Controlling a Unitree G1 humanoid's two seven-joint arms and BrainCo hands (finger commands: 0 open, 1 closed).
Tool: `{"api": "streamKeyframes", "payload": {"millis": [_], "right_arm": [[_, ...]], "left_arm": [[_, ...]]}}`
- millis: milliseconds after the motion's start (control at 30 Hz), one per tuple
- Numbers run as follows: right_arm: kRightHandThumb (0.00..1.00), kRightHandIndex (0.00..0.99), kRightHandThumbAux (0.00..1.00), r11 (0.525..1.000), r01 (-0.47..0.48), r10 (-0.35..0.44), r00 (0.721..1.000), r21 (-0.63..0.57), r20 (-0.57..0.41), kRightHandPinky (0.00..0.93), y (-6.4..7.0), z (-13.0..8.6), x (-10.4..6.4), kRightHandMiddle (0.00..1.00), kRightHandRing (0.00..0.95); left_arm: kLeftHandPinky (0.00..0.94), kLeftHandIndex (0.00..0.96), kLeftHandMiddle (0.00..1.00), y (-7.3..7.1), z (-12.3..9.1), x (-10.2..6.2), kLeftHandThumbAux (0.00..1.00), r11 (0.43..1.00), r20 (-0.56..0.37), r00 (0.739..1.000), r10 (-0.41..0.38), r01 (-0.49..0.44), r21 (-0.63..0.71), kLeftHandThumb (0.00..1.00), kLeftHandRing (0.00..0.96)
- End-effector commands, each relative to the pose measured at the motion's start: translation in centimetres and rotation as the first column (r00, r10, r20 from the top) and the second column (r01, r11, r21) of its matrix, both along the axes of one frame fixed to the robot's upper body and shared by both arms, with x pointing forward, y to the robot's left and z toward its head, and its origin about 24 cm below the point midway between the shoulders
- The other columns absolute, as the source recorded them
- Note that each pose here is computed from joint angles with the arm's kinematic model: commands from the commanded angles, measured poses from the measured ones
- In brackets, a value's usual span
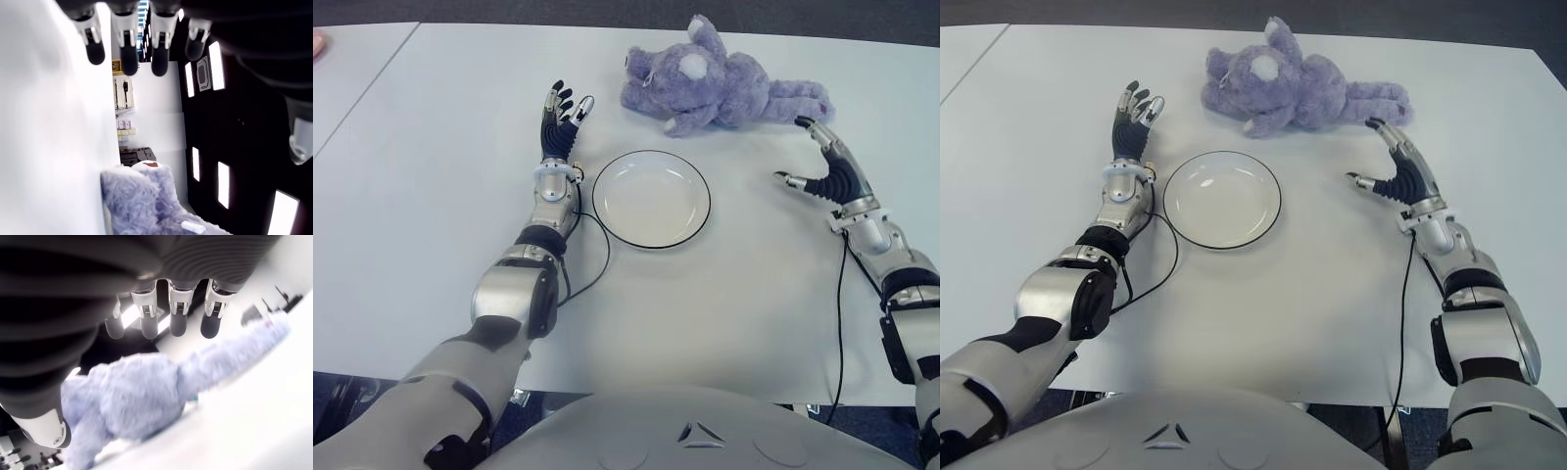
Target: Put the doll into the plate.
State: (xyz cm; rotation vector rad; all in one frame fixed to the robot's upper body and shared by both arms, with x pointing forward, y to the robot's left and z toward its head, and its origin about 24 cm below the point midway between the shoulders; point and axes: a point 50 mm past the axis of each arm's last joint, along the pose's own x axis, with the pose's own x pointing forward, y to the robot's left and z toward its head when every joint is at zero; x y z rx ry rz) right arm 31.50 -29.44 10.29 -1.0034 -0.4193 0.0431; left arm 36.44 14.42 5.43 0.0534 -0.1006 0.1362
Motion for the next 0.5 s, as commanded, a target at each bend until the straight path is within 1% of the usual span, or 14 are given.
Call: {"api": "streamKeyframes", "payload": {"millis": [33,133,167,267,367,500], "right_arm": [[0.248,0.0,0.596,0.99,0.094,-0.088,0.994,-0.102,0.062,0.114,0.7,2.9,3.0,0.0,0.01],[0.215,0.0,0.566,0.984,0.117,-0.106,0.991,-0.133,0.085,0.104,1.1,3.6,3.7,0.0,0.003],[0.213,0.0,0.564,0.981,0.128,-0.115,0.989,-0.148,0.094,0.103,1.4,4.0,4.2,0.0,0.003],[0.223,0.0,0.553,0.972,0.156,-0.137,0.984,-0.177,0.111,0.096,2.3,5.0,5.3,0.0,0.0],[0.234,0.0,0.551,0.965,0.179,-0.161,0.981,-0.194,0.105,0.088,2.9,5.7,6.2,0.0,0.0],[0.256,0.0,0.545,0.959,0.197,-0.181,0.979,-0.204,0.095,0.088,3.3,6.1,6.7,0.0,0.0]], "left_arm": [[0.125,0.091,0.15,-0.5,-12.6,-8.9,0.488,0.999,-0.487,0.873,0.01,-0.024,-0.023,0.0,0.137],[0.128,0.094,0.153,-0.5,-12.6,-8.9,0.484,0.999,-0.485,0.875,0.011,-0.026,-0.024,0.0,0.142],[0.128,0.094,0.153,-0.6,-12.5,-8.9,0.483,0.999,-0.484,0.875,0.011,-0.026,-0.024,0.0,0.143],[0.125,0.095,0.155,-0.6,-12.5,-8.9,0.479,0.999,-0.482,0.876,0.013,-0.028,-0.024,0.0,0.144],[0.117,0.095,0.157,-0.7,-12.5,-8.9,0.474,0.999,-0.478,0.878,0.016,-0.032,-0.025,0.0,0.145],[0.112,0.095,0.159,-0.8,-12.5,-8.9,0.469,0.999,-0.478,0.878,0.016,-0.031,-0.024,0.0,0.148]]}}
